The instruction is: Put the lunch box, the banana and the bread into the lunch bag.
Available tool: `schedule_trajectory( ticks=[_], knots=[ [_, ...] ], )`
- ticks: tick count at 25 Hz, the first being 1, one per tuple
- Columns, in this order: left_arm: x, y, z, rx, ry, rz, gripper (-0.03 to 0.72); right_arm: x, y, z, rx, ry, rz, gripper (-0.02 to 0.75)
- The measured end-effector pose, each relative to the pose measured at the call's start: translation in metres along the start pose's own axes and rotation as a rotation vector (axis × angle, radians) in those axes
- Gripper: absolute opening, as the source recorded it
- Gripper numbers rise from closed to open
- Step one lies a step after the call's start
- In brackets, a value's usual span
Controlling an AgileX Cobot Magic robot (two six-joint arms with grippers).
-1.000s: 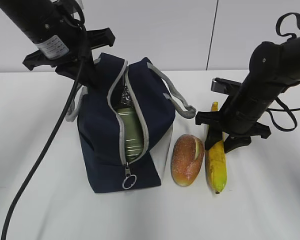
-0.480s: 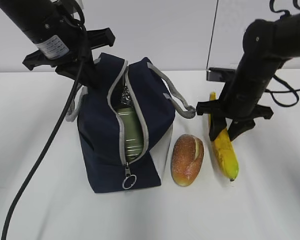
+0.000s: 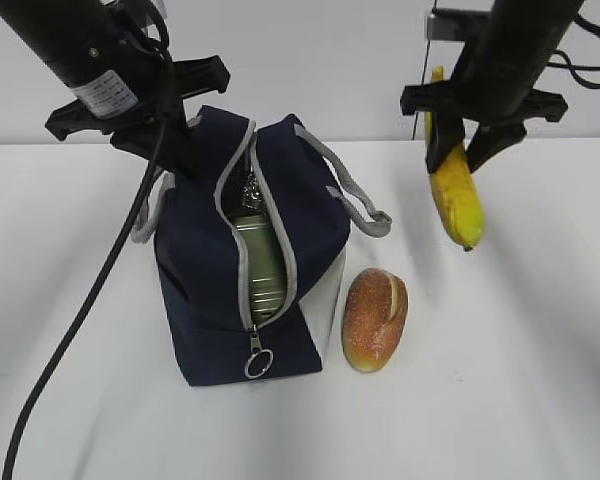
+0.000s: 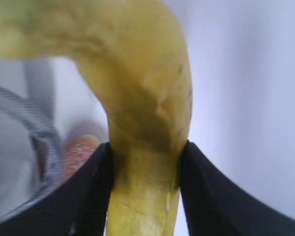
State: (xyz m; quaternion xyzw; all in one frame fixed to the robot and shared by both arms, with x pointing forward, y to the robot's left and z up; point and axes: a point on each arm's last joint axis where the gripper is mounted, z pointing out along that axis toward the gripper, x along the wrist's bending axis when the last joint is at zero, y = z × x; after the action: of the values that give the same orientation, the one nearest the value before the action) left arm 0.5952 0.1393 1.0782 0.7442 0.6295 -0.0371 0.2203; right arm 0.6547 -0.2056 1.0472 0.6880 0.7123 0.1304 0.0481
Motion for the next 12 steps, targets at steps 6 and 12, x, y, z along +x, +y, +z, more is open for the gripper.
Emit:
schedule_trajectory(
  ticks=[6,12],
  knots=[
    [0.0,0.0,0.0,0.0,0.0,0.0,0.0,0.035,-0.002,-0.036,-0.053,0.379,-0.061,0.318],
    [0.0,0.0,0.0,0.0,0.0,0.0,0.0,0.059,-0.002,-0.051,-0.09,0.674,-0.11,0.318]
  ],
)
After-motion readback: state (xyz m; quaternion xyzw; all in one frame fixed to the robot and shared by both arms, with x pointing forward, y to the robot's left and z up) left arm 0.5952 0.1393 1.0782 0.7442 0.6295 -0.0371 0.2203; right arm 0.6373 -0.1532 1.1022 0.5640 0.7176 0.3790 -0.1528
